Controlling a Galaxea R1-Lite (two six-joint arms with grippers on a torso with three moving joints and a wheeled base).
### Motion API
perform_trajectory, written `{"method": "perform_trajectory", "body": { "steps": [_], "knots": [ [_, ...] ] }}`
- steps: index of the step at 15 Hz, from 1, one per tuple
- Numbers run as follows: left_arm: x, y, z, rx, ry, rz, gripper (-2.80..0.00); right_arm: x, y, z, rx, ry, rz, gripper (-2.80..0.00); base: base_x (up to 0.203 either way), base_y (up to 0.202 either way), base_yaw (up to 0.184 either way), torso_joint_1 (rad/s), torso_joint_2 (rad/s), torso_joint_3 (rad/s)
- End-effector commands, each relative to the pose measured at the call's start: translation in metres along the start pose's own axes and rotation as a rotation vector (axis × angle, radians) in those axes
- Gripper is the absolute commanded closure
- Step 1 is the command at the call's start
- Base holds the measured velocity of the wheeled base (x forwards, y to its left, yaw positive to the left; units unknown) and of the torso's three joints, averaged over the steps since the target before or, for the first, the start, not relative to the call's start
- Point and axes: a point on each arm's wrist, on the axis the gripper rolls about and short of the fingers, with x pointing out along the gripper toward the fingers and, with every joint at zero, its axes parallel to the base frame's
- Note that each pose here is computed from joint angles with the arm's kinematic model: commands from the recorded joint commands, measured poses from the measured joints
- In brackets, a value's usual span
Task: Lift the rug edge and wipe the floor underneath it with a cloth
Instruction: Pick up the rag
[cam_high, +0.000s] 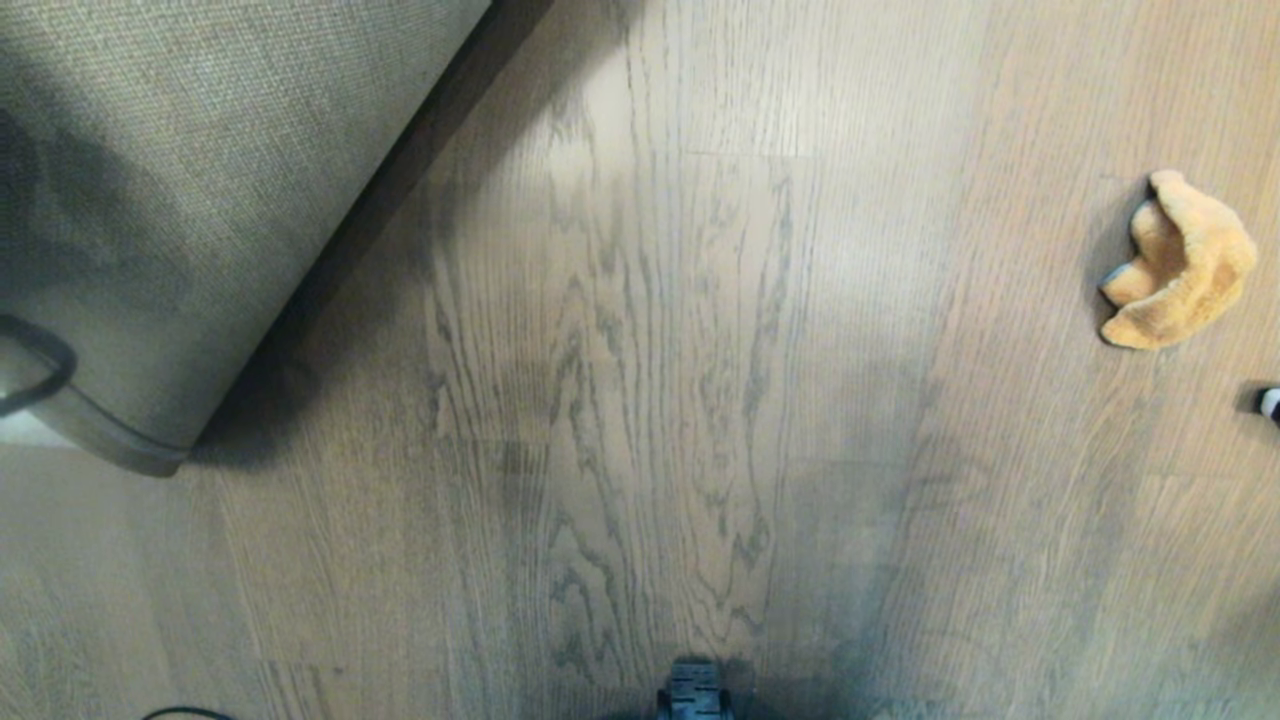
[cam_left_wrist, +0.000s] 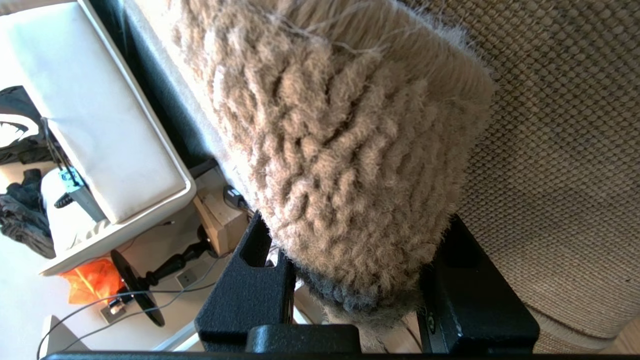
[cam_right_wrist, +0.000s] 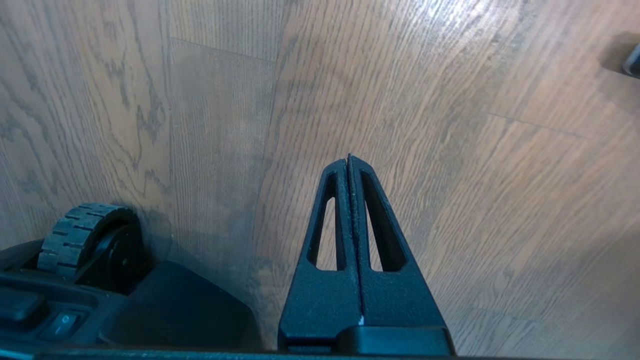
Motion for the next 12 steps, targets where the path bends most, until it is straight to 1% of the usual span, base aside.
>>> {"method": "perform_trajectory", "body": {
  "steps": [1, 2, 3, 6, 9, 11, 12],
  "knots": [
    [0.002, -0.005, -0.001, 0.016, 0.010, -0.007, 0.00, 0.037, -0.004, 0.007, 0.012, 0.139, 0.023, 0.00, 0.000, 0.000, 0.000, 0.000, 0.00, 0.000],
    [0.002, -0.005, -0.001, 0.018, 0.013, -0.009, 0.00, 0.053, -0.006, 0.010, 0.014, 0.153, 0.033, 0.00, 0.000, 0.000, 0.000, 0.000, 0.00, 0.000],
    [0.002, -0.006, -0.002, 0.020, 0.020, -0.006, 0.00, 0.067, -0.008, 0.012, 0.020, 0.157, 0.046, -2.80, 0.000, 0.000, 0.000, 0.000, 0.00, 0.000],
    [0.003, -0.007, -0.002, 0.022, 0.025, -0.008, 0.00, 0.100, -0.011, 0.020, 0.078, 0.121, 0.090, -2.80, 0.000, 0.000, 0.000, 0.000, 0.00, 0.000],
    [0.003, -0.010, -0.004, 0.030, 0.031, -0.015, 0.00, 0.124, -0.013, 0.019, 0.141, 0.138, 0.097, -2.80, 0.000, 0.000, 0.000, 0.000, 0.00, 0.000],
    [0.003, -0.010, -0.004, 0.033, 0.033, -0.014, 0.00, 0.143, -0.015, 0.017, 0.149, 0.113, 0.092, -2.80, 0.000, 0.000, 0.000, 0.000, 0.00, 0.000],
    [0.003, -0.010, -0.004, 0.033, 0.034, -0.015, 0.00, 0.154, -0.017, 0.017, 0.146, 0.077, 0.088, -2.80, 0.000, 0.000, 0.000, 0.000, 0.00, 0.000]
  ]
}}
